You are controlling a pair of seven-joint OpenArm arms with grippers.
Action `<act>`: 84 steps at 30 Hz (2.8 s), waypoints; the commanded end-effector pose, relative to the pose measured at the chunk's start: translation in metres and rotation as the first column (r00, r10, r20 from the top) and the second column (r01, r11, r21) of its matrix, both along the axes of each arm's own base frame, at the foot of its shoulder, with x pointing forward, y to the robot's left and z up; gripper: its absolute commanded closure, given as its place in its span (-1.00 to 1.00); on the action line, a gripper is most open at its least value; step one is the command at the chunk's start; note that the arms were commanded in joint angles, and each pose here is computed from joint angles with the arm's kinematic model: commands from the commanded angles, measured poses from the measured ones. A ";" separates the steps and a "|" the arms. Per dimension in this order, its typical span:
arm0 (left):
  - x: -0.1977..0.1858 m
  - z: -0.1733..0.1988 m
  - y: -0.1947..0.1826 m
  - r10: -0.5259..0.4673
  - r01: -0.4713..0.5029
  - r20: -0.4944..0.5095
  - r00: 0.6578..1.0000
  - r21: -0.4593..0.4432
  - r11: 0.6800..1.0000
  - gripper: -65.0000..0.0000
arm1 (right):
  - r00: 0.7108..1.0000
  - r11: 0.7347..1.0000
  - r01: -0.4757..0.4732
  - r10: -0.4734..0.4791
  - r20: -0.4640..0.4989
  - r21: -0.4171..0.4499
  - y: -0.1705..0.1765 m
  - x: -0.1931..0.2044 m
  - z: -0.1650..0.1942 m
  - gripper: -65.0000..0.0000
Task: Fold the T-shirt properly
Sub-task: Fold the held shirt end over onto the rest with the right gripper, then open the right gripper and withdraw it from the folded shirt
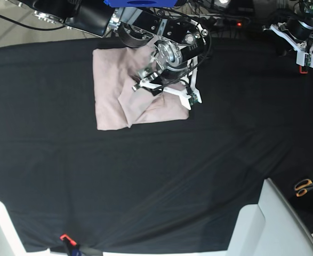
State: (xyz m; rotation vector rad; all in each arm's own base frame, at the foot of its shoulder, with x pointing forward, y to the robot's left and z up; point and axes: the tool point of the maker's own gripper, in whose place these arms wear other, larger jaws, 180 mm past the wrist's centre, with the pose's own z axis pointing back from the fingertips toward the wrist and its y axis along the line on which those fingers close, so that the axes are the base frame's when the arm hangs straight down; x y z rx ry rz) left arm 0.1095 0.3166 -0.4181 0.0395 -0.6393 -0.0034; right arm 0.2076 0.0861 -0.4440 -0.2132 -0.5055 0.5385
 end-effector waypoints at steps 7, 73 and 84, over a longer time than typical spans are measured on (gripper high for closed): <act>0.005 0.007 0.003 -0.010 0.010 0.026 1.000 0.009 1.000 1.00 | 1.000 0.981 -0.021 0.018 0.015 0.193 0.037 0.002 0.026 -0.14; 0.008 -0.003 0.008 0.020 -0.020 0.021 1.000 -0.009 1.000 1.00 | 0.996 0.900 0.056 -0.078 0.033 0.432 -0.006 -0.004 0.014 0.94; 0.012 0.002 0.016 0.001 -0.002 0.021 1.000 0.015 1.000 1.00 | 0.994 0.864 0.041 0.015 -0.107 0.501 -0.011 -0.023 -0.017 0.95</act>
